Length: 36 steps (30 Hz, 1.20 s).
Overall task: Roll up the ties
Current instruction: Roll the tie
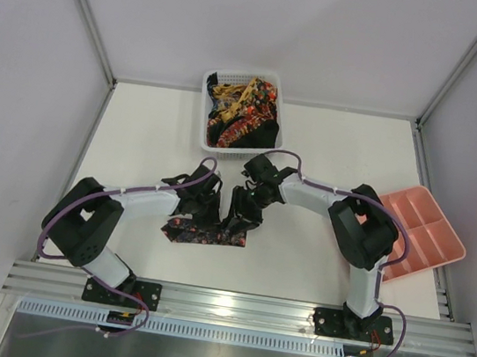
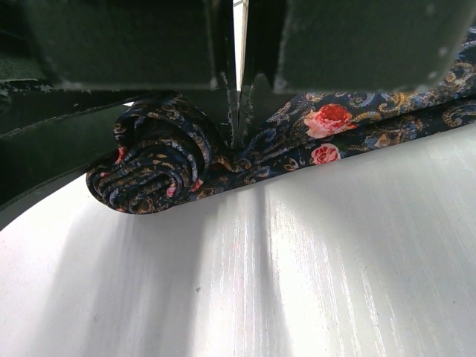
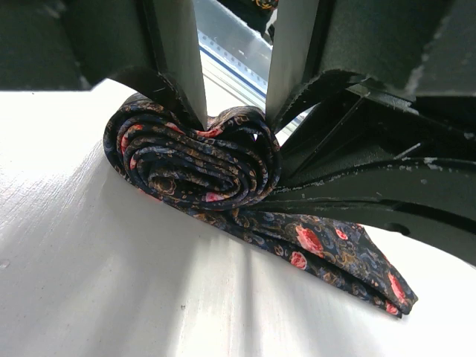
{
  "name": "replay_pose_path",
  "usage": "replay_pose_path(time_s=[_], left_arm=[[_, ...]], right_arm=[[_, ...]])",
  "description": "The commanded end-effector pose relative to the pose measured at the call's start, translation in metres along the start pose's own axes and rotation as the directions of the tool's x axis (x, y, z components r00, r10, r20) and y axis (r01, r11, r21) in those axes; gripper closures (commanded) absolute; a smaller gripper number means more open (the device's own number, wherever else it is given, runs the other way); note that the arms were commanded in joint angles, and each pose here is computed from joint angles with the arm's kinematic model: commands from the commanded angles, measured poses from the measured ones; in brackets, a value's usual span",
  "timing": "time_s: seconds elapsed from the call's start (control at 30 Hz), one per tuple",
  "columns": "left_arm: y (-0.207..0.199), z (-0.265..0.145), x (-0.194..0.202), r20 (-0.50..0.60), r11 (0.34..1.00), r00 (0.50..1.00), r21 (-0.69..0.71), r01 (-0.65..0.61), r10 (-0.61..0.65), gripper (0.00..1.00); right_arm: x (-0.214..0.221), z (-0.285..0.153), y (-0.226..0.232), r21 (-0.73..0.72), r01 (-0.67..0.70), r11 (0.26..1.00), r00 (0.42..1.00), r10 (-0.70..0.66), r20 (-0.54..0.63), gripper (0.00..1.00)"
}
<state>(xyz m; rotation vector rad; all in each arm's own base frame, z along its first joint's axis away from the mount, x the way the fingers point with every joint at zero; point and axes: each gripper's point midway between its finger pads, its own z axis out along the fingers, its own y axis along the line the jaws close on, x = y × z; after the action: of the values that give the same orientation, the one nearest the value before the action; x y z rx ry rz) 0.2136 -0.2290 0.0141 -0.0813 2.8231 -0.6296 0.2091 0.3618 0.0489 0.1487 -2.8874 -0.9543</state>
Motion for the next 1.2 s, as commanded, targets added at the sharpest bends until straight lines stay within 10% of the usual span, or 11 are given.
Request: replay_pose_path(time_s=[0.0,0.5,0.83,1.17], left_arm=[[0.028,0.007,0.033,-0.110,0.996,0.994,-0.088,-0.012,0.002,0.99],[0.029,0.009,0.034,-0.115,0.997,0.993,-0.080,-0.009,-0.001,0.99],[0.030,0.010,0.035,-0.118,0.997,0.993,-0.078,-0.007,-0.003,0.99],[0.030,0.011,0.036,-0.125,0.997,0.992,-0.075,-0.009,-0.001,0.99]], right_arm=[[-0.007,-0.006,0.006,-0.039,0.048,0.998,0.998,-0.046,0.051,0.57],[-0.001,-0.015,0.015,-0.187,0.067,0.980,0.997,-0.059,0.051,0.48],[0.000,-0.018,0.017,-0.240,0.083,0.967,0.995,-0.067,0.072,0.65],[0.002,-0.021,0.014,-0.307,0.053,0.950,0.997,-0.034,0.068,0.59]])
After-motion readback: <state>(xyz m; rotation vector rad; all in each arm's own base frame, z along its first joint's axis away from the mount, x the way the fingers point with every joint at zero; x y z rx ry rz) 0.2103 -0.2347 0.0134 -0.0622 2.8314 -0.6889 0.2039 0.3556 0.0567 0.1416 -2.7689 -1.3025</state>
